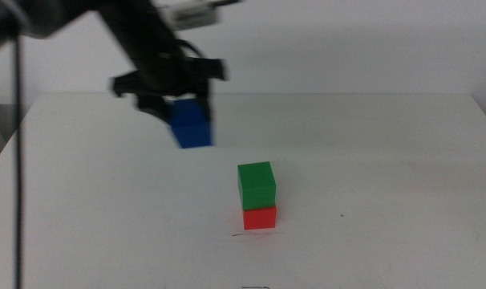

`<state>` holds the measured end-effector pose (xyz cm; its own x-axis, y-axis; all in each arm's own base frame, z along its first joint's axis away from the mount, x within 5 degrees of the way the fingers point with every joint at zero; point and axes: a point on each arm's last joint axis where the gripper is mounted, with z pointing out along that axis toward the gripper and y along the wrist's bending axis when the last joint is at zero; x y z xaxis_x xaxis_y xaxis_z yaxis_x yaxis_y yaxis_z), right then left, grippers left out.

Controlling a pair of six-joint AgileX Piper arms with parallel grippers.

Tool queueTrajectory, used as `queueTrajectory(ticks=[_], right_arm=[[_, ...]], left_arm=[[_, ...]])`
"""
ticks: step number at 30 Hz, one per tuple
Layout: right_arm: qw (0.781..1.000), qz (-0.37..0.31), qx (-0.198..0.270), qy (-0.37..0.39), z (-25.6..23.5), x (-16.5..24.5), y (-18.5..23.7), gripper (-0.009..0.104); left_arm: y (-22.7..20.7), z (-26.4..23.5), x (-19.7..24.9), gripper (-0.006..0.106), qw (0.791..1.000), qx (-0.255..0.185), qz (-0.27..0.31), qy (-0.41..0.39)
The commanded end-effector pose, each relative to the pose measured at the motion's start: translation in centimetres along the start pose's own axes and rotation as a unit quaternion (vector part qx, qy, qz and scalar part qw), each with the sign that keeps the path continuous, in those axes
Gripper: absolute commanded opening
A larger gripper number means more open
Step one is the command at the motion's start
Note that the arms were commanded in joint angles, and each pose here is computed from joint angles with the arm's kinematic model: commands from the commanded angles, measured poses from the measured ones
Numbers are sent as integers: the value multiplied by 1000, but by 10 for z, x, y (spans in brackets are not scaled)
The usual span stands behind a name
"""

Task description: Stack red cubes first, then green, then blue cubes in a specific spot.

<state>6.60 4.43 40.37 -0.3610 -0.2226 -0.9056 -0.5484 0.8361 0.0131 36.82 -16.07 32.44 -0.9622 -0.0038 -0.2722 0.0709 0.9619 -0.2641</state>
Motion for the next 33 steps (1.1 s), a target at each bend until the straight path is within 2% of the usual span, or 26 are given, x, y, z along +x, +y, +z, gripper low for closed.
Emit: queueTrajectory(ticks=[1,6,13,33], right_arm=[[999,-7,10,-45,-4,-12,-1,69],[999,-7,10,-45,-4,-12,-1,69],[999,-7,10,-45,-4,-12,-1,69],[999,-7,10,-45,-4,-12,-1,69]], left_arm=[[-25,-23,13,-2,1000,16,11,9],[-58,-10,28,-2,998,25,46,29],[-76,-7,39,-2,997,39,58,41],[-83,30,36,-2,995,40,46,78]])
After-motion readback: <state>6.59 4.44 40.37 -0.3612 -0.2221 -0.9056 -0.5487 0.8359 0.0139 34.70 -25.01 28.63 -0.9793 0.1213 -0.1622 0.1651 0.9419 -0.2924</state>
